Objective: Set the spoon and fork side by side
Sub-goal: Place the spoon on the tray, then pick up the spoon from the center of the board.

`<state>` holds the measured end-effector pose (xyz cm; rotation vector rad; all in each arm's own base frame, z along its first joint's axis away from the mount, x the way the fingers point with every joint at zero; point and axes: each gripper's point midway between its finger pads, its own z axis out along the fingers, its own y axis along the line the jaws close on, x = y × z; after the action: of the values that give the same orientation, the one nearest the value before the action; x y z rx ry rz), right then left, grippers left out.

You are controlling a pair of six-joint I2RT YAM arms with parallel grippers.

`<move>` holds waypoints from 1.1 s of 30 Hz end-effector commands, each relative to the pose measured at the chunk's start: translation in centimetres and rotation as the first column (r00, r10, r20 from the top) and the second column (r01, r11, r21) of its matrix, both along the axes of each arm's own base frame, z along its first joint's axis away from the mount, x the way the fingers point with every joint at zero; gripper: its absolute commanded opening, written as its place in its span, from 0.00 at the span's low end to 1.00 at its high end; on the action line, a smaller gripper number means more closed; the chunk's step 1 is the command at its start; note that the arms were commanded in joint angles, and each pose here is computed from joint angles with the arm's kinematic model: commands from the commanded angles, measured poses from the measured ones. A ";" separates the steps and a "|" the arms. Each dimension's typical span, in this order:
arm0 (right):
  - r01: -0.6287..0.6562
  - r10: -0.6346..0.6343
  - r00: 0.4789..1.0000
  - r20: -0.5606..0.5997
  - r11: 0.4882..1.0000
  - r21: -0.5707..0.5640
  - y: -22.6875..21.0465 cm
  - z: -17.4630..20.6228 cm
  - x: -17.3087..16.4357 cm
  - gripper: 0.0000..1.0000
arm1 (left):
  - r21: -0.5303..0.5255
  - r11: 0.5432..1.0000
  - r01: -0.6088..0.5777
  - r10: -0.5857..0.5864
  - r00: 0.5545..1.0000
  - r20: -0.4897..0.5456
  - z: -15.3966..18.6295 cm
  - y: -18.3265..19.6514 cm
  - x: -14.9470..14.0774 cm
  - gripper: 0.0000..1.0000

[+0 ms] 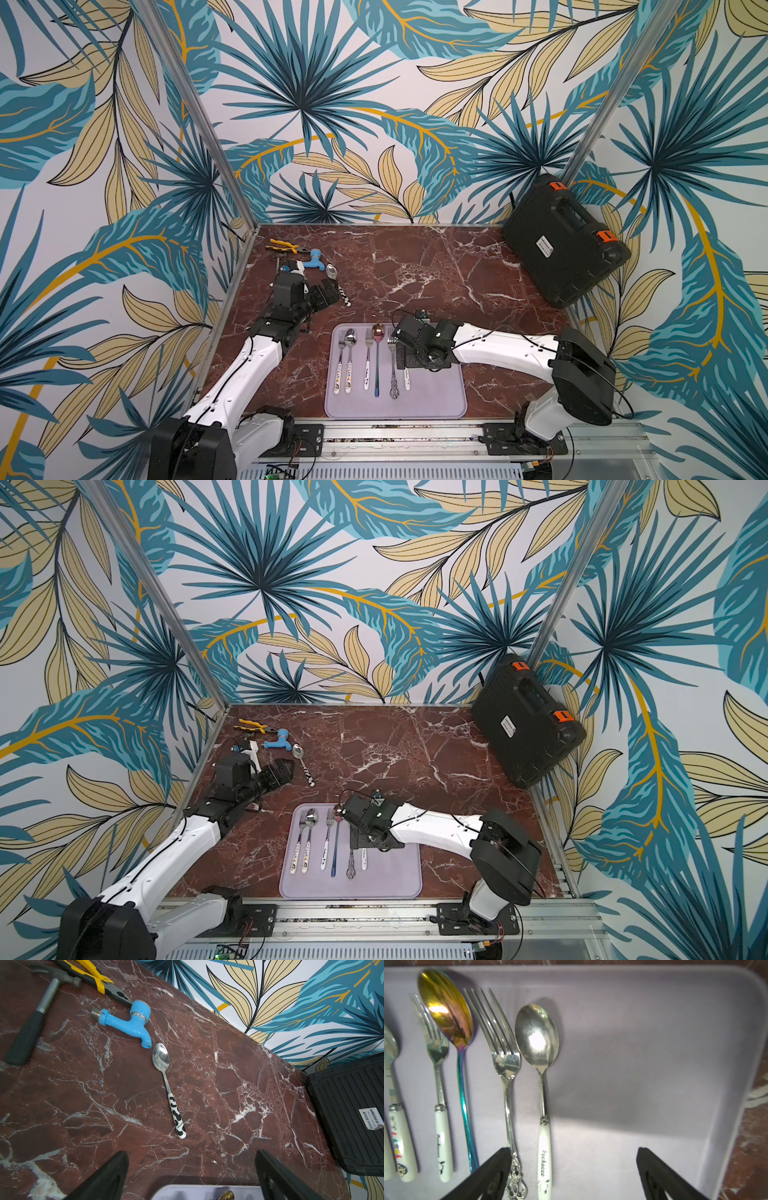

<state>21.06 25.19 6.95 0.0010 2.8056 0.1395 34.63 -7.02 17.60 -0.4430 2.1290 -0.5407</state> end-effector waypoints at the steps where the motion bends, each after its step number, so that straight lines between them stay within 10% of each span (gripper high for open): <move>1: -0.014 0.022 0.994 0.104 0.997 -0.077 -2.5 2.4 1.2 1.00 | 0.031 0.999 -0.014 0.014 1.000 0.001 -0.3 0.6 -0.1 1.00; 15: -0.194 0.216 0.946 0.241 0.975 -0.109 1.1 10.2 9.4 0.99 | 0.064 0.996 -0.059 0.060 0.998 -0.015 -1.2 1.5 0.2 1.00; 33: -0.314 0.308 0.948 0.078 0.945 0.089 10.8 5.1 19.1 0.82 | -0.073 0.995 -0.073 0.049 0.956 -0.288 -7.3 1.7 1.7 1.00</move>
<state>40.73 36.15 12.83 -0.3806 2.6560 0.3347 35.31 -3.98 9.96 -0.6940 2.3254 -0.4622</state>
